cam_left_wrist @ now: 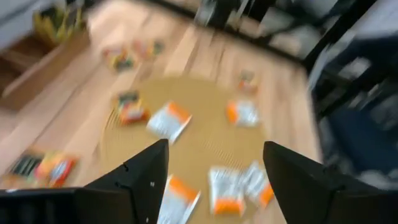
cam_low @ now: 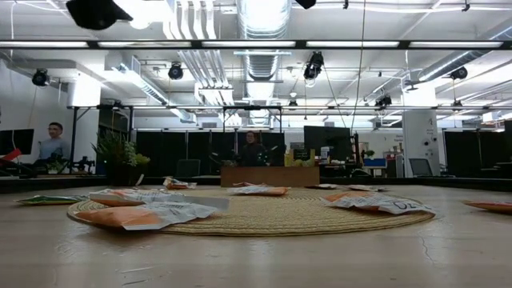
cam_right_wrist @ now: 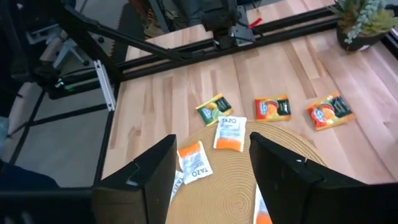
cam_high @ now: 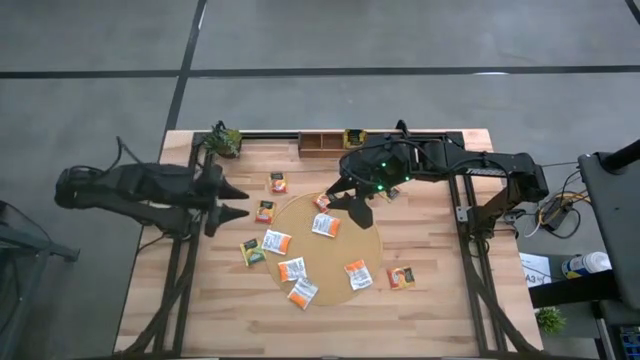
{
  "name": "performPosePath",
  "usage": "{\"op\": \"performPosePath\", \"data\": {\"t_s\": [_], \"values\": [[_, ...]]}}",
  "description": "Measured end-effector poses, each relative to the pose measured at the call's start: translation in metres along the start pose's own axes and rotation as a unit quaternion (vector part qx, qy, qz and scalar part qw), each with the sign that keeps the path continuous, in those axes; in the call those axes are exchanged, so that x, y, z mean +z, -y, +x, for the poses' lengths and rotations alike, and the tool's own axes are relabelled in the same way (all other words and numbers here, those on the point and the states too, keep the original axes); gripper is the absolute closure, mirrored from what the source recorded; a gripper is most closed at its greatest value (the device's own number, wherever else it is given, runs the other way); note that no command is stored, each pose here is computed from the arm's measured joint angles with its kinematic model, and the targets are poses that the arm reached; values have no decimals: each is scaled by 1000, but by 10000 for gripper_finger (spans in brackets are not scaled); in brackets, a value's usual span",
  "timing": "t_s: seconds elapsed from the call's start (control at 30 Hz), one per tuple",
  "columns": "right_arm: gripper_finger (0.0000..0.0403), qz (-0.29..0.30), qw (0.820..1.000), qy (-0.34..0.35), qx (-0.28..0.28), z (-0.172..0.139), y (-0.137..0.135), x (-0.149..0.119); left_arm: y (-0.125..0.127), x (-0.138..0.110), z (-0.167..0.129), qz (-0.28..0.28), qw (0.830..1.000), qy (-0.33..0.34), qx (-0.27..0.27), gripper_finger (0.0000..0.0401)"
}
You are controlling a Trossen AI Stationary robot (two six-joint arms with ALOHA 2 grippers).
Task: Pick & Place Tea
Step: Put the yellow tea bag into the right section of the wooden organizer
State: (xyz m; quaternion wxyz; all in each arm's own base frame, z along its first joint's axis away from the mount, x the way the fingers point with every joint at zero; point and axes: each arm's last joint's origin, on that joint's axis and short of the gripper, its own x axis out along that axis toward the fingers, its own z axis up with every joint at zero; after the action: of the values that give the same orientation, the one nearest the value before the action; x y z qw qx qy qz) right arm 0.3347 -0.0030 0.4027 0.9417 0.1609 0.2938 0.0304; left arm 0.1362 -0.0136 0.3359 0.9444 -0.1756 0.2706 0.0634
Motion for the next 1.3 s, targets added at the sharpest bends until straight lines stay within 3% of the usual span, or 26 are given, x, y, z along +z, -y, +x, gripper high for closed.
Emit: {"op": "performPosePath", "data": {"t_s": [0.2,0.43,0.57,0.93,1.1,1.3], "values": [[202,-6,1000,-1,0,0,0,0,-2,-15,27,18,991,-122,50,135],[202,-12,1000,-5,-1,0,0,-1,3,-23,59,17,975,-221,30,135],[202,-13,1000,-9,-2,0,1,-2,1,-36,73,20,957,-284,50,135],[202,-34,999,-26,-16,0,2,-5,-5,-89,94,-13,925,-367,99,136],[202,-36,999,-33,-18,0,2,-7,-2,-105,98,-8,918,-384,103,136],[202,-45,998,-34,-18,0,3,-7,0,-114,108,82,936,-337,65,136]]}}
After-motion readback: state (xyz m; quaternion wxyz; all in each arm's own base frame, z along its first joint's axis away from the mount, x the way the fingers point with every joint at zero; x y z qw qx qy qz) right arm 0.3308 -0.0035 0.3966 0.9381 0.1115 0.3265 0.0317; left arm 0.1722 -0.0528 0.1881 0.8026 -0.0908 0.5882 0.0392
